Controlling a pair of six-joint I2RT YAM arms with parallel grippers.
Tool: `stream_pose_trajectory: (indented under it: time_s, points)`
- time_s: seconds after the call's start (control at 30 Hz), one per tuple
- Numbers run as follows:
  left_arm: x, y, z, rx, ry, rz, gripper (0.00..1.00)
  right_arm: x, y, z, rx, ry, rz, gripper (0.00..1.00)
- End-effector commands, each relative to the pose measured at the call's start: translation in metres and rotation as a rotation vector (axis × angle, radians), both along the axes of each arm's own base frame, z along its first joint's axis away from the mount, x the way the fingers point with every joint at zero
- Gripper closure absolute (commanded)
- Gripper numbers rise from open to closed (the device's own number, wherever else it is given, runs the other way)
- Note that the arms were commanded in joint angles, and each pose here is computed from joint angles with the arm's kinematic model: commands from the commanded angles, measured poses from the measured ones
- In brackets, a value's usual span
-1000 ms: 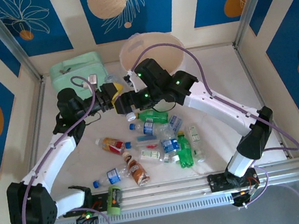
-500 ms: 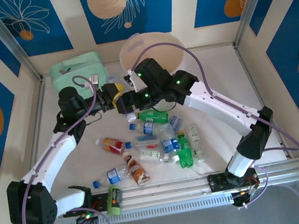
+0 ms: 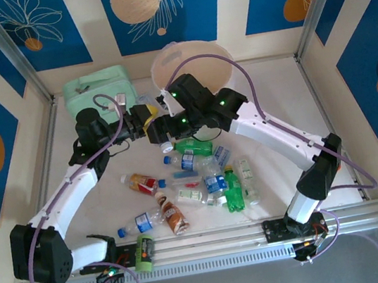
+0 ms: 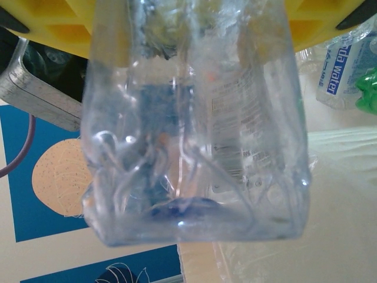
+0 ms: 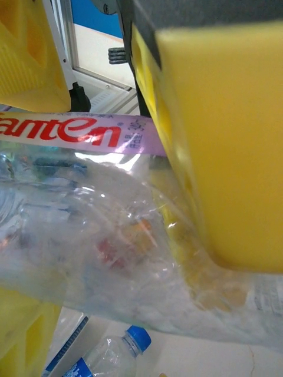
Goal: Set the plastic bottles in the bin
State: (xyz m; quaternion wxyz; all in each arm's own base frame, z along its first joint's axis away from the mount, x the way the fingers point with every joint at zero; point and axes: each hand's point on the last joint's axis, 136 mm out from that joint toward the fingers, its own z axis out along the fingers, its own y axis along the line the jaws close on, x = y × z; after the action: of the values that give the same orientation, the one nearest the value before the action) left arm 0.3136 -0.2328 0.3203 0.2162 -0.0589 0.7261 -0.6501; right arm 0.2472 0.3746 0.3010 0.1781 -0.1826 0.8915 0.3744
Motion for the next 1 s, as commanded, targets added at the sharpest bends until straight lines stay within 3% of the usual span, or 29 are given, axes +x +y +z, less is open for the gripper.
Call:
stream_pose_trajectory:
  time_s: [0.0, 0.33, 0.4, 0.57, 0.6, 0.77, 0.97]
  points:
    - [-0.003, -0.006, 0.014, -0.009, -0.047, -0.034, 0.53, -0.001, 0.005, 0.007, 0.01, -0.02, 0.026, 0.32]
    - [-0.001, -0.007, 0.013, -0.013, -0.039, -0.031, 0.5, -0.002, 0.002, 0.005, 0.003, -0.021, 0.015, 0.43]
    - [-0.001, -0.006, 0.013, -0.013, -0.039, -0.029, 0.42, -0.001, 0.002, 0.006, 0.002, -0.026, 0.011, 0.44]
    - [-0.002, -0.004, 0.013, 0.012, -0.049, -0.011, 0.02, 0.001, -0.002, 0.006, -0.006, -0.034, -0.009, 0.47]
    - [-0.002, -0.003, 0.013, 0.024, -0.055, -0.007, 0.0, 0.002, -0.003, 0.006, -0.004, -0.037, -0.013, 0.47]
    - [-0.002, 0.009, 0.002, 0.183, -0.077, 0.061, 0.0, 0.005, -0.009, 0.005, -0.019, -0.039, -0.043, 0.49]
    - [0.001, 0.062, -0.013, 0.477, -0.102, 0.323, 0.0, 0.002, -0.021, 0.016, -0.025, -0.069, -0.072, 0.49]
